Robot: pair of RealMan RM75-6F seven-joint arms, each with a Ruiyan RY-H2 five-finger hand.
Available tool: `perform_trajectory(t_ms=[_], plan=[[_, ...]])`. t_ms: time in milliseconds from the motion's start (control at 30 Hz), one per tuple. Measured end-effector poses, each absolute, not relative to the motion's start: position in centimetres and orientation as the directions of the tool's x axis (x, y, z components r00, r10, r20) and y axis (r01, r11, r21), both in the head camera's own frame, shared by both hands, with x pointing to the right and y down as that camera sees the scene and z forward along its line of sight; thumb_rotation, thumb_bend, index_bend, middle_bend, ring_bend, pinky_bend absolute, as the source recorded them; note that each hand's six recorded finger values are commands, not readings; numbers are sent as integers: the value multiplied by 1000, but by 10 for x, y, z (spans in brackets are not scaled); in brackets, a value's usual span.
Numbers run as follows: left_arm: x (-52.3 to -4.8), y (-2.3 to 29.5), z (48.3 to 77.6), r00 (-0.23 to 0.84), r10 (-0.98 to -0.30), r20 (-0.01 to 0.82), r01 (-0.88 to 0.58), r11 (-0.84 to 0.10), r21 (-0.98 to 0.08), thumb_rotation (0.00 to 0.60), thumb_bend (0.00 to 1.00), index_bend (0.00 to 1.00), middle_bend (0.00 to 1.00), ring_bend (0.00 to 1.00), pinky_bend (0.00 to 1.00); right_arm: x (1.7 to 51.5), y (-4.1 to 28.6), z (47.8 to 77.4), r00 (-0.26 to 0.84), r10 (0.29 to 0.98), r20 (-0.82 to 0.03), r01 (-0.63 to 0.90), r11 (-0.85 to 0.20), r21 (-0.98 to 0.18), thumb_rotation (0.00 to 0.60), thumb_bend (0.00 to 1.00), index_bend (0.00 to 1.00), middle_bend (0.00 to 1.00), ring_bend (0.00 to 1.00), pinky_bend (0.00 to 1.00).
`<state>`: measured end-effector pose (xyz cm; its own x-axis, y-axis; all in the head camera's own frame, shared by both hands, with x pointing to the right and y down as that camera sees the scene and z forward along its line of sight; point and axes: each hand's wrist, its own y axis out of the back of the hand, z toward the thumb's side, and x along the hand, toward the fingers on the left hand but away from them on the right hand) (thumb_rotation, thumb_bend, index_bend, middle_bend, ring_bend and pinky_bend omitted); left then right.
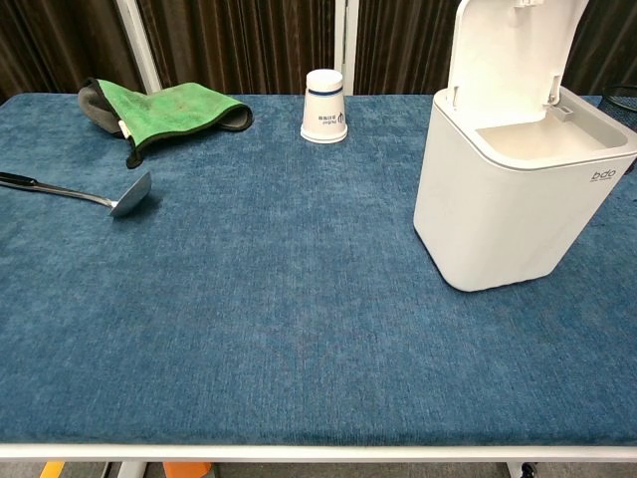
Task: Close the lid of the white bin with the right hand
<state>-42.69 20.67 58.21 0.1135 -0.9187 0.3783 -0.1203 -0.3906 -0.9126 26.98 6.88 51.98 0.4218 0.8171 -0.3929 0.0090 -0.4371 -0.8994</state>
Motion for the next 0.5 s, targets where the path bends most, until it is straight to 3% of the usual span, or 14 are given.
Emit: perform_trajectory(t_ms=[500], plan=[[-430, 204, 580, 111, -921, 374, -125, -386, -914, 600, 0, 130, 68, 7, 121, 231, 51, 548, 417, 723, -551, 30, -616, -787, 600, 1000, 0, 41, 0, 0]])
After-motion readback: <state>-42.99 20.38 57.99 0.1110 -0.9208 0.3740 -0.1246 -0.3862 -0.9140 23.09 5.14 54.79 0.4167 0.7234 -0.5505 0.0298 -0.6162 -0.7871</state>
